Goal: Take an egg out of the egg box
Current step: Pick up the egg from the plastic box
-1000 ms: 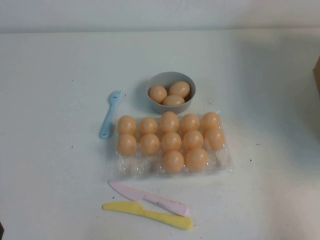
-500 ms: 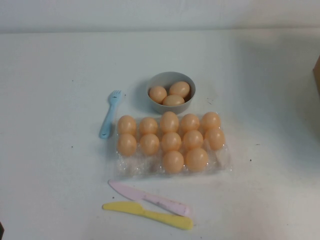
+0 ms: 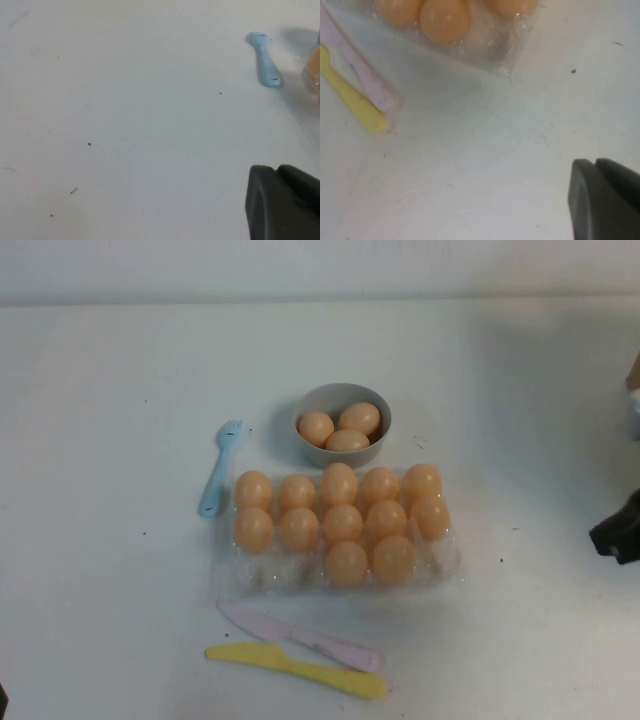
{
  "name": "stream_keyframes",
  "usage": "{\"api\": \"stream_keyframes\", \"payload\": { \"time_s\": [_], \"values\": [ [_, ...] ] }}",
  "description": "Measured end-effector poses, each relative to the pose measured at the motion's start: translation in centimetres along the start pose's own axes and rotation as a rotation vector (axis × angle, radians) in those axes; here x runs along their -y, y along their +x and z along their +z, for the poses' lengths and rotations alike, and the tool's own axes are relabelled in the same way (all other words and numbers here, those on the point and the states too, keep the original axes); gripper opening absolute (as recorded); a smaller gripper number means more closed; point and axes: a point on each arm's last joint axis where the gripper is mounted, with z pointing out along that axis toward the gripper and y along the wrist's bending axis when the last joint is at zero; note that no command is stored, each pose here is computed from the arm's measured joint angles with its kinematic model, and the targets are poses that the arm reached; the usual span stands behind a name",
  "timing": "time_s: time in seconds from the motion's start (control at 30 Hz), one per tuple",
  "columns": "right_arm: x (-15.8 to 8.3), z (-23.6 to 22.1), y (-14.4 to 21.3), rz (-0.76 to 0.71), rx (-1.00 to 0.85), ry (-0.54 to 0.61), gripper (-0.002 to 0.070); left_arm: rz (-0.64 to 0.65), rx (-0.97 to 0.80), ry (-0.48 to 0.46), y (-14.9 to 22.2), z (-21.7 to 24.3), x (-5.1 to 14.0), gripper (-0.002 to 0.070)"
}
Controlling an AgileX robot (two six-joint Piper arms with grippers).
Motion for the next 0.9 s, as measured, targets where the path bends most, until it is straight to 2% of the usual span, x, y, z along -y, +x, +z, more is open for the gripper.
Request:
{"api": "stream_keyframes", "payload": {
  "time_s": [0.13, 0.27, 0.47, 0.6, 0.8, 0.9],
  "values": [
    [0.3, 3.5, -3.1, -0.095, -0.141, 0.005, -0.0017, 0.000, 0.000, 0.000, 0.0, 0.0, 0.0, -0.0003],
    [1.3, 6.3, -6.1, -0.090, -0.230, 0.029, -0.0017, 0.000, 0.000, 0.000, 0.0, 0.0, 0.0, -0.0003],
    [2.3, 8.4, -10.2, -0.088, -0.254, 0.032, 0.0003, 0.000, 0.000, 0.000, 0.0, 0.0, 0.0, -0.0003],
    [1.8, 9.5, -12.0, -0.116, -0.237, 0.027, 0.0093, 0.000, 0.000, 0.000, 0.0, 0.0, 0.0, -0.0003],
    [-0.9, 12.1, -13.1, -0.165, -0.267, -0.010, 0.0344, 0.000, 0.000, 0.000, 0.0, 0.0, 0.0, -0.0003],
    [-2.1, 13.1, -13.4, -0.158, -0.277, -0.020, 0.0387, 0.000, 0.000, 0.000, 0.0, 0.0, 0.0, -0.0003]
  ]
}}
